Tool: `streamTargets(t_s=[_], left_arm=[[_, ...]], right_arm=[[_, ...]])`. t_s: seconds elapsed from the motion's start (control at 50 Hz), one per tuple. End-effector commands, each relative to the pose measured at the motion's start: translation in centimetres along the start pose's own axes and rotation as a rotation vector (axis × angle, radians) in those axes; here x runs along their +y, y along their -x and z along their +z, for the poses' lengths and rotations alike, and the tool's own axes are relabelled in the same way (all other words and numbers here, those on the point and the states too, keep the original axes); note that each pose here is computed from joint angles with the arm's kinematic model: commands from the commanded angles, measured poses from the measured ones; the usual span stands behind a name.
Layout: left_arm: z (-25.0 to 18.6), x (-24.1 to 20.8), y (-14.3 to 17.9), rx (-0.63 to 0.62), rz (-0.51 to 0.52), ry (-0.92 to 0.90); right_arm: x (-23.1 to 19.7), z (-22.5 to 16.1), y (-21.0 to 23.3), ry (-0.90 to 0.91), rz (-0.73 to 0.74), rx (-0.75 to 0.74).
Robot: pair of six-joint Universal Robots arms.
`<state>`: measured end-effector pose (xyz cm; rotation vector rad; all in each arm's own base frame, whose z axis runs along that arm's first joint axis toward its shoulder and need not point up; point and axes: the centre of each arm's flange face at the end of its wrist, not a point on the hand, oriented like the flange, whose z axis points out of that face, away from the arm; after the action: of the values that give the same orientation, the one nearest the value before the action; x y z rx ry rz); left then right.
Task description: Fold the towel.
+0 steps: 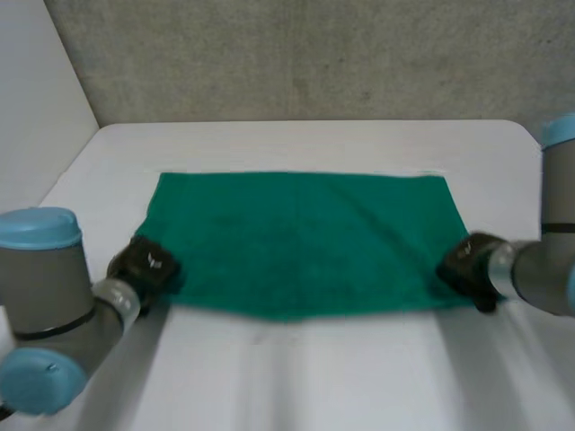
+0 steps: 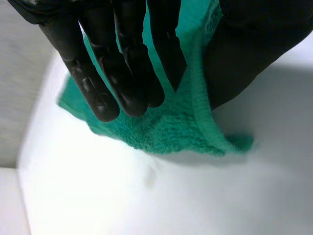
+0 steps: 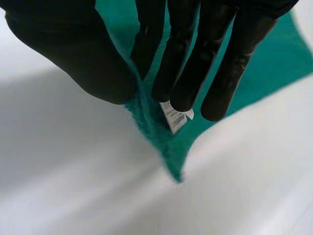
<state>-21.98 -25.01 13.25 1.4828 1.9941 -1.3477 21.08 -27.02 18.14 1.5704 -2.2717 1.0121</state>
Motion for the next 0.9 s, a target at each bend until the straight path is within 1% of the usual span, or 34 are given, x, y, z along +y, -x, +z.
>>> streamTargets(t_s=[0.02, 0.06, 0.1, 0.12, 0.14, 0.18, 0.22, 0.26, 0.3, 0.36, 0.38, 0.44, 0.46, 0.52, 0.62, 0.7, 0.78, 0.9], left_arm=[[-2.9, -0.1, 0.1, 0.126, 0.059, 0.077], [-1.8, -0.6, 1.2, 0.068, 0.053, 0.048], [-1.3, -0.7, 1.3, 0.054, 0.053, 0.038], [-0.3, -1.1, 1.5, 0.026, 0.057, 0.014], [0.7, -1.6, 1.7, -0.010, 0.062, -0.017], [1.7, -2.1, 2.2, -0.054, 0.063, -0.048], [3.2, -2.9, 2.8, -0.116, 0.061, -0.097], [4.4, -3.4, 3.0, -0.146, 0.057, -0.126], [6.1, -4.1, 3.5, -0.192, 0.056, -0.161], [8.0, -4.3, 3.7, -0.218, 0.055, -0.181], [9.2, -4.3, 3.6, -0.226, 0.058, -0.187], [11.0, -4.6, 3.7, -0.241, 0.060, -0.199], [12.2, -4.6, 3.7, -0.249, 0.060, -0.208], [13.7, -4.8, 3.9, -0.267, 0.060, -0.224], [16.9, -5.4, 4.7, -0.332, 0.057, -0.270], [18.0, -5.8, 5.0, -0.365, 0.056, -0.302], [18.8, -5.9, 4.3, -0.365, 0.067, -0.364], [18.1, -5.7, 3.4, -0.341, 0.073, -0.394]], right_arm=[[1.7, -2.2, 0.6, 0.051, -0.115, -0.049], [1.2, -1.6, 0.2, 0.025, -0.117, -0.012], [1.0, -0.8, -0.3, 0.013, -0.118, 0.017], [0.8, -0.3, -0.6, 0.007, -0.118, 0.029], [0.7, 0.9, -1.1, -0.001, -0.115, 0.050], [0.5, 2.1, -1.6, -0.011, -0.103, 0.071], [0.0, 3.8, -2.4, -0.028, -0.059, 0.104], [-0.2, 4.3, -2.7, -0.036, -0.042, 0.114], [-1.2, 6.0, -3.7, -0.074, 0.008, 0.163], [-2.4, 6.9, -4.3, -0.124, 0.027, 0.205], [-3.1, 7.5, -4.9, -0.158, 0.033, 0.240], [-3.6, 8.3, -5.3, -0.183, 0.038, 0.271], [-4.0, 9.7, -6.2, -0.210, 0.043, 0.328], [-4.4, 11.0, -6.8, -0.230, 0.046, 0.385], [-6.0, 13.8, -7.4, -0.309, 0.034, 0.489], [-6.7, 15.2, -7.4, -0.344, 0.030, 0.520], [-7.0, 15.8, -7.5, -0.350, 0.031, 0.540], [-7.3, 15.8, -7.5, -0.351, 0.050, 0.560]])
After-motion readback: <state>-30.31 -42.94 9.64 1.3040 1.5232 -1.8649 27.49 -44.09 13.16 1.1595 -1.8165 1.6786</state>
